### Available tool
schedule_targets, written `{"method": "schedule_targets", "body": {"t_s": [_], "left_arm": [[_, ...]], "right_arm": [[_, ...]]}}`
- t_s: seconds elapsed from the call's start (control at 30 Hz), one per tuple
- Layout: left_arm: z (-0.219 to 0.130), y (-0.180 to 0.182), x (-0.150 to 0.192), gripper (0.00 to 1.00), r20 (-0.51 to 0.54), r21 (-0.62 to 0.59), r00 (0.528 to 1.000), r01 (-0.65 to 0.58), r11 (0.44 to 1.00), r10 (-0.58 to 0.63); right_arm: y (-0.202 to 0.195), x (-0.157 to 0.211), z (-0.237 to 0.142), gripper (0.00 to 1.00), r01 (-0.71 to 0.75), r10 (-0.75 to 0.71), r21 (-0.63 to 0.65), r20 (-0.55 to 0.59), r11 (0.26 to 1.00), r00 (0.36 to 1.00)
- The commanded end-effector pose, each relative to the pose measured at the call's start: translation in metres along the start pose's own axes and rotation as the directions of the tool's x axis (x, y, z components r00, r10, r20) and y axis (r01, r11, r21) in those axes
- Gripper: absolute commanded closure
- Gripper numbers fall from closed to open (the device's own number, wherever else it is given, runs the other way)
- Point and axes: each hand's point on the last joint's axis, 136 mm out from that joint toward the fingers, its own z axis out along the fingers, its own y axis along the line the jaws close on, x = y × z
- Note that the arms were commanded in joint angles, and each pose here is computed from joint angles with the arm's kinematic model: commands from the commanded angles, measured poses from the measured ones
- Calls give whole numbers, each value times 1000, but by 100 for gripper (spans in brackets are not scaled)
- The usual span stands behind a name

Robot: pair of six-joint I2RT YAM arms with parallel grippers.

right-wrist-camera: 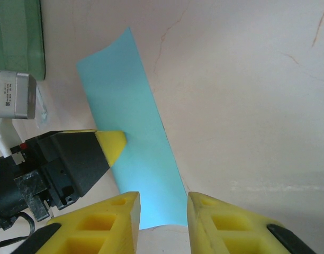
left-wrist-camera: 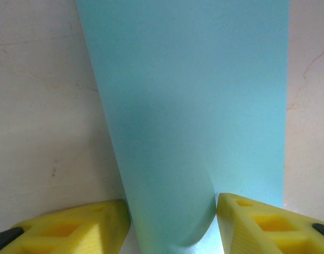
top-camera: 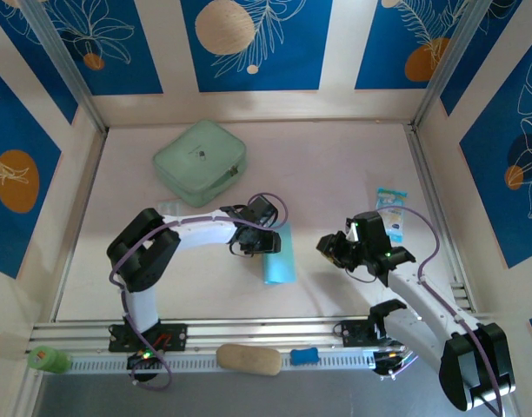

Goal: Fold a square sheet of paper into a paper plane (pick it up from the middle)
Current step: Hold the paper at the center of the table.

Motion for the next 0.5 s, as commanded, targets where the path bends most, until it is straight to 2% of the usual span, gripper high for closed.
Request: {"method": "schedule_targets", "body": {"t_s": [0.0,0.47], "left_arm": [[29,38,14,47,-46,-129,999,7,992,-13],[30,38,15,47,-49,-128,999,4,992,-10]], "right_arm": [[-5,8,3,71,-5,5,-2,-39,1000,999],[0,12,10,73,0,-2,-30,-81,1000,997]]}}
